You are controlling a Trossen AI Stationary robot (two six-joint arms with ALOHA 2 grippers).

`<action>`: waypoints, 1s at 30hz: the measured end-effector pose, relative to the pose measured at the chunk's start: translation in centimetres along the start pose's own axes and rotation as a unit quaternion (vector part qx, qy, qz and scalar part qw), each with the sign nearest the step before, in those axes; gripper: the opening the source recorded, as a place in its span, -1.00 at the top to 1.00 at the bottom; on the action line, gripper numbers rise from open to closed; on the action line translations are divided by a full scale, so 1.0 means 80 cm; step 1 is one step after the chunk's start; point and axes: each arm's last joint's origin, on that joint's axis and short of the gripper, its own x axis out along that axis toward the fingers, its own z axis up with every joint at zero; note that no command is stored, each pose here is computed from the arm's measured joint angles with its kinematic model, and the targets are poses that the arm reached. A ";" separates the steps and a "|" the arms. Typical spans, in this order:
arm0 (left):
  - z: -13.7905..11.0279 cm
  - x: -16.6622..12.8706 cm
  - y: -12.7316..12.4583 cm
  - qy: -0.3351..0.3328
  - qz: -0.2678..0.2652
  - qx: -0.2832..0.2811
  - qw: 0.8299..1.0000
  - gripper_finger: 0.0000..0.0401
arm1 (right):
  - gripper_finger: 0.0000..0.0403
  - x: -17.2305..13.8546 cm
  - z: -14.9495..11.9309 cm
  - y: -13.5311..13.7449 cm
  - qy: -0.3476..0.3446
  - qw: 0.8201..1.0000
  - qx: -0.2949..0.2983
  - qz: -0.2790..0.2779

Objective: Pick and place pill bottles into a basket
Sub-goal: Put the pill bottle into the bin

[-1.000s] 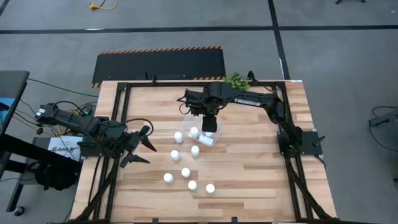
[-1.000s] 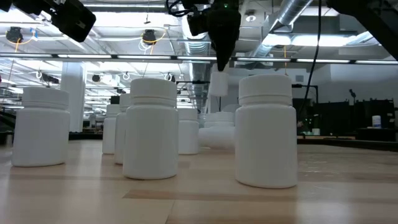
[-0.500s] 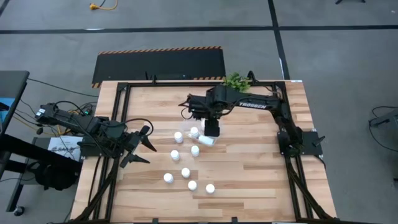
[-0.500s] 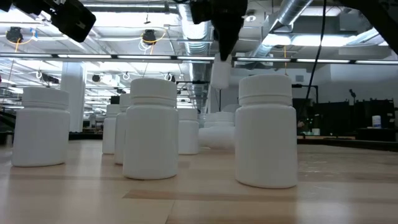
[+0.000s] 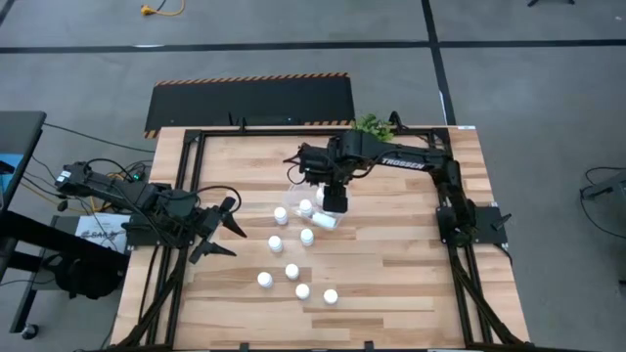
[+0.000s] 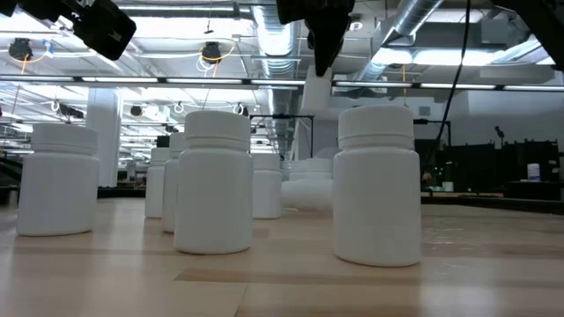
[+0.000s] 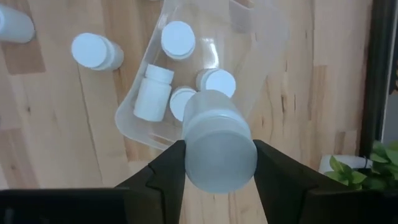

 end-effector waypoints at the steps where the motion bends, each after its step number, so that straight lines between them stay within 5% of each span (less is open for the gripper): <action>1: 0.000 0.000 0.000 0.000 0.000 -0.001 1.000 -0.25 | 0.25 0.001 0.000 -0.002 0.001 1.000 -0.001 -0.001; 11: 0.000 0.000 0.000 0.000 0.001 -0.002 1.000 -0.25 | 0.25 0.003 -0.004 -0.033 0.004 0.999 0.043 -0.007; 30: 0.000 0.000 0.000 0.000 0.001 -0.006 1.000 -0.25 | 0.22 -0.032 -0.012 0.026 -0.032 0.999 0.009 0.019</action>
